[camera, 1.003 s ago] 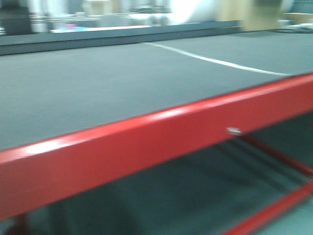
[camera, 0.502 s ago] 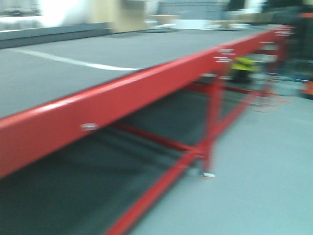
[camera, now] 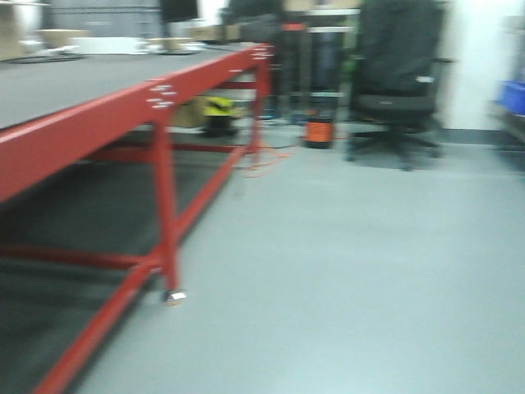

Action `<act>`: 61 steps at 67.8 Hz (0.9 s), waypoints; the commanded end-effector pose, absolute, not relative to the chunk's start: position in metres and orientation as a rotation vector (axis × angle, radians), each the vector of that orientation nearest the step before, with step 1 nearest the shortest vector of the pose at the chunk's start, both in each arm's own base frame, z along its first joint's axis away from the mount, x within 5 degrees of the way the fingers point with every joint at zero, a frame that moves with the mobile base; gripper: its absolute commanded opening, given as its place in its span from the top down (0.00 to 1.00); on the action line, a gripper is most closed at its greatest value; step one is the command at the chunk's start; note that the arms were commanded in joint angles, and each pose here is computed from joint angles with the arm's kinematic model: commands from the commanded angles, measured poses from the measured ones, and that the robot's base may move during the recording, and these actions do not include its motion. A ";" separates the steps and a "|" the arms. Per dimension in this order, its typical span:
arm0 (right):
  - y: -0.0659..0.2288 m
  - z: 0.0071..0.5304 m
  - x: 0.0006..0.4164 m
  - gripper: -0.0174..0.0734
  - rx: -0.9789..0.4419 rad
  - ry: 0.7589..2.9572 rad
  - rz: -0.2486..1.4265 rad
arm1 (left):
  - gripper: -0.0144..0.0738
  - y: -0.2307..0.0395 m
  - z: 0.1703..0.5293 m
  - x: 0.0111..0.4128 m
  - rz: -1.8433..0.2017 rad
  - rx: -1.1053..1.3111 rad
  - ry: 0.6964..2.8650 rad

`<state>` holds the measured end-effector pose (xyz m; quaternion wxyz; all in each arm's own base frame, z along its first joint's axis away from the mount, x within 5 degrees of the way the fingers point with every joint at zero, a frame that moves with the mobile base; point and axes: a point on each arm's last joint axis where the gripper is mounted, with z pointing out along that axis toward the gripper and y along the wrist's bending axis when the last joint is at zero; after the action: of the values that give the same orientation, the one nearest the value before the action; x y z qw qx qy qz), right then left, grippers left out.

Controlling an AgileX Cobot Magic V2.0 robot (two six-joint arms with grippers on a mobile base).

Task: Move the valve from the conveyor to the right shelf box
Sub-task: 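Drive the base to the steel shelf of blue bins, holding valves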

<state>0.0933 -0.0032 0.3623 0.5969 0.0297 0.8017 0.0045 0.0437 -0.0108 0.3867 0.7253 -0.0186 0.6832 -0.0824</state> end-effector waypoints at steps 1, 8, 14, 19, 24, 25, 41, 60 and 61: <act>-0.004 0.374 0.092 0.99 0.064 1.759 -0.006 | 0.96 -0.010 0.393 0.041 -0.185 -0.055 1.451; -0.004 0.374 0.092 0.99 0.064 1.759 -0.006 | 0.96 -0.010 0.393 0.041 -0.185 -0.055 1.451; -0.004 0.374 0.092 0.99 0.064 1.759 -0.006 | 0.96 -0.010 0.393 0.041 -0.185 -0.055 1.451; -0.004 0.374 0.092 0.99 0.064 1.759 -0.006 | 0.96 -0.010 0.393 0.041 -0.185 -0.055 1.451; -0.004 0.374 0.092 0.99 0.064 1.759 -0.006 | 0.96 -0.010 0.393 0.041 -0.185 -0.055 1.451; -0.004 0.374 0.092 0.99 0.064 1.759 -0.006 | 0.96 -0.010 0.393 0.041 -0.185 -0.055 1.451; -0.004 0.374 0.092 0.99 0.064 1.759 -0.006 | 0.96 -0.010 0.393 0.041 -0.185 -0.055 1.451; -0.004 0.374 0.092 0.99 0.064 1.759 -0.006 | 0.96 -0.010 0.393 0.041 -0.185 -0.055 1.451; -0.004 0.374 0.092 0.99 0.064 1.759 -0.006 | 0.96 -0.010 0.393 0.041 -0.185 -0.055 1.451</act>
<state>0.0928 -0.0031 0.3623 0.5970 0.0296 0.8017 0.0046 0.0437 -0.0108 0.3867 0.7253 -0.0186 0.6832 -0.0824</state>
